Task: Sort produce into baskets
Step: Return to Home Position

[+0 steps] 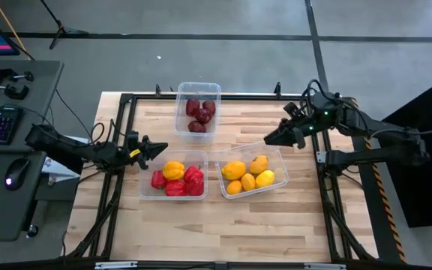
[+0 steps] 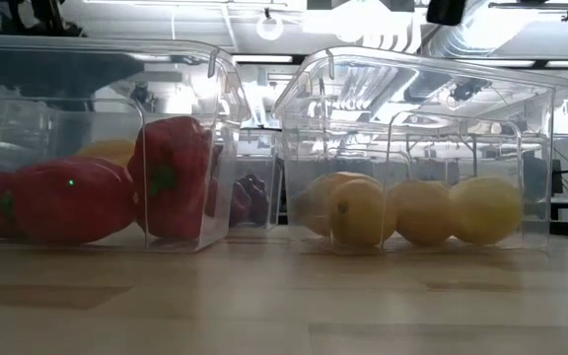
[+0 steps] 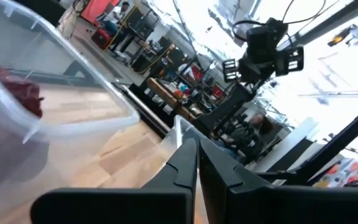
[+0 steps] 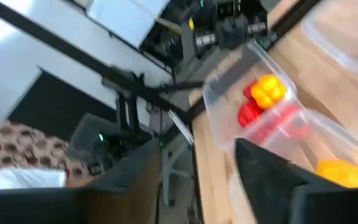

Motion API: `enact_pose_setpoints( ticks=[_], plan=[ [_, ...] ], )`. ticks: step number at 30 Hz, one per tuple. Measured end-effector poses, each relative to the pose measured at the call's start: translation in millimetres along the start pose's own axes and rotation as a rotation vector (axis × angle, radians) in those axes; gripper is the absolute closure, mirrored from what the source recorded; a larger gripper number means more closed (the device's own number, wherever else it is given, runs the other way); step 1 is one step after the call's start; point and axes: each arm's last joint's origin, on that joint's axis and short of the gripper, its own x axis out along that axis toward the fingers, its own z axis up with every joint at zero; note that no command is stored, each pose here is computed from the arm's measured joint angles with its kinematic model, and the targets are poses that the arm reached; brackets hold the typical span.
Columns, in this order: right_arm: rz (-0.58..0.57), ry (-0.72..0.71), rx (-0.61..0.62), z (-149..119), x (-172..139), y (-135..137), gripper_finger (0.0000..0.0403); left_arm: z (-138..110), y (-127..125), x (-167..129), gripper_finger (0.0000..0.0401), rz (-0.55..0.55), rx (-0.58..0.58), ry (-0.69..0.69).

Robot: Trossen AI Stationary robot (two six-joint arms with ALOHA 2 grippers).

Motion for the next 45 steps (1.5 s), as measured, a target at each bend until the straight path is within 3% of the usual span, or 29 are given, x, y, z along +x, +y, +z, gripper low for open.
enact_pose_setpoints(
  ticks=[6, 8, 12, 19, 25, 30, 35, 40, 45],
  plan=[
    [-0.034, 0.090, -0.074, -18.8, -27.1, 3.0, 0.0367, -0.7, 2.7, -2.1, 0.0400, 0.020, 0.005, 0.004],
    [-0.041, 0.098, -0.106, -26.5, -41.6, 6.1, 0.0392, -1.0, 2.9, -2.1, 0.0400, 0.022, 0.001, 0.006],
    [-0.047, 0.055, -0.175, -43.6, -75.5, 13.4, 0.0381, -3.3, 4.1, -2.1, 0.0396, 0.024, 0.026, 0.034],
    [0.018, -0.191, -0.412, -76.1, -117.0, 7.6, 0.0398, -3.6, 4.3, -2.1, 0.0396, 0.025, 0.069, 0.038],
    [0.176, -0.412, -0.551, -86.7, -96.1, -19.5, 0.0401, -3.6, 4.3, -2.1, 0.0396, 0.024, 0.069, 0.039],
    [0.139, -0.402, -0.552, -101.7, -66.0, -58.9, 0.0402, -3.6, 4.3, -2.1, 0.0396, 0.024, 0.070, 0.039],
    [0.097, -0.366, -0.458, -118.7, -46.4, -92.7, 0.0403, -3.4, 4.1, -2.1, 0.0396, 0.023, 0.069, 0.038],
    [0.096, -0.363, -0.454, -130.2, -36.8, -111.9, 0.0403, -3.4, 4.1, -2.1, 0.0396, 0.024, 0.068, 0.038],
    [0.167, -0.402, -0.456, -142.8, -31.8, -127.3, 0.0403, -3.4, 4.1, -2.1, 0.0396, 0.024, 0.069, 0.038]
  ],
)
